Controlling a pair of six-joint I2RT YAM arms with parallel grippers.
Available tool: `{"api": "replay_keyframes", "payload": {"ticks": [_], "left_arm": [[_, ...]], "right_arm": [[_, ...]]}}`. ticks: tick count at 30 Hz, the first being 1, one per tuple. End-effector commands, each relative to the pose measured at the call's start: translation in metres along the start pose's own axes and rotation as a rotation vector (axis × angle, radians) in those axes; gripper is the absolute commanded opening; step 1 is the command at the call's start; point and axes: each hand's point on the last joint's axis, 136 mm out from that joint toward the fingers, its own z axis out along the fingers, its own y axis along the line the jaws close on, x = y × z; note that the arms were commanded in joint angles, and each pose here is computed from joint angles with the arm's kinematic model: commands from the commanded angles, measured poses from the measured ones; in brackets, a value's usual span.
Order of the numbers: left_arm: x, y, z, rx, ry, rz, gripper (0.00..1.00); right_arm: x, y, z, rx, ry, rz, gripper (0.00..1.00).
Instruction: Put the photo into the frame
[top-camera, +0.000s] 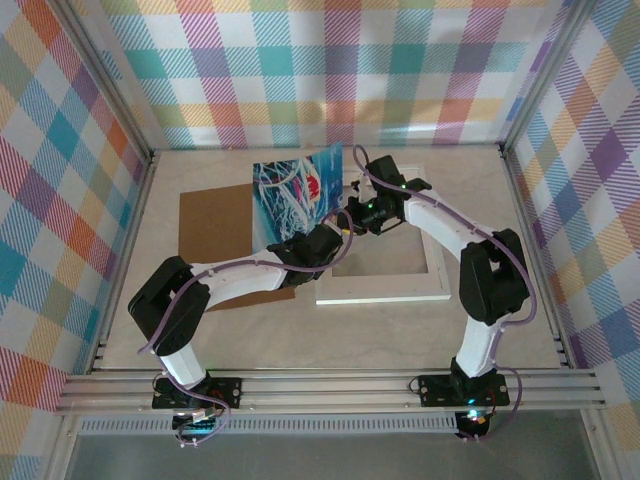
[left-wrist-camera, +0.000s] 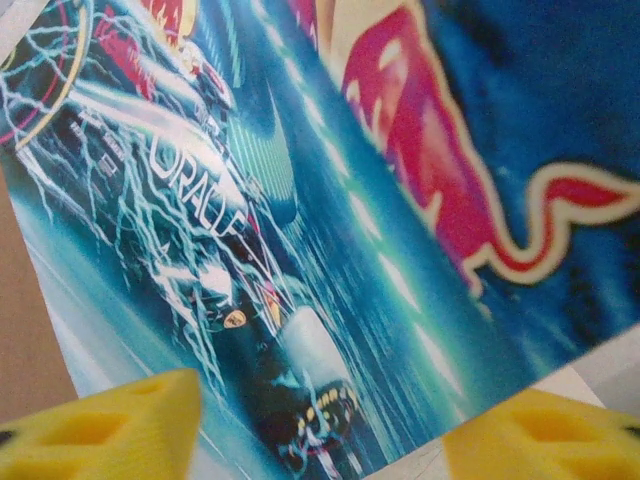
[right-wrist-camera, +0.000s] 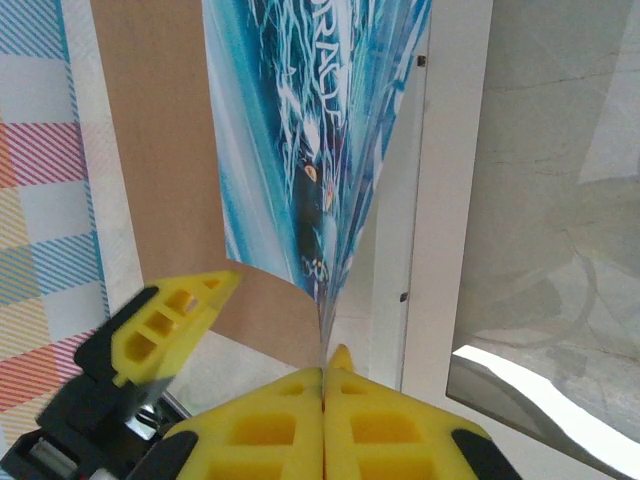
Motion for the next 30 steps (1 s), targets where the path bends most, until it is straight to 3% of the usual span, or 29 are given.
{"api": "replay_keyframes", "payload": {"ticks": [1,8,11,15,19,24,30], "left_arm": [[-0.006,-0.011,-0.006,0.058,-0.03,0.002,0.5],[-0.003,-0.017,-0.006,0.097,-0.03,-0.007,0.22],[-0.003,-0.02,-0.006,0.108,-0.027,-0.006,0.13],[-0.005,-0.02,-0.007,0.115,-0.012,-0.018,0.0],[-0.007,-0.016,-0.012,0.106,0.014,-0.035,0.0],[-0.026,-0.006,-0.024,0.115,-0.006,-0.084,0.0],[-0.066,0.014,-0.046,0.157,-0.074,-0.17,0.0]], "right_arm": [[-0.005,-0.001,0.005,-0.009,0.003,0.016,0.09],[-0.01,0.003,0.006,-0.026,-0.002,0.019,0.1],[-0.01,0.005,0.004,-0.036,-0.003,0.017,0.15],[-0.026,0.008,-0.013,-0.059,-0.076,0.009,0.45],[-0.057,0.003,-0.056,-0.081,-0.208,0.019,0.69],[-0.081,-0.012,-0.109,-0.065,-0.35,0.031,0.72],[-0.084,-0.045,-0.148,0.005,-0.461,0.073,0.77]]}}
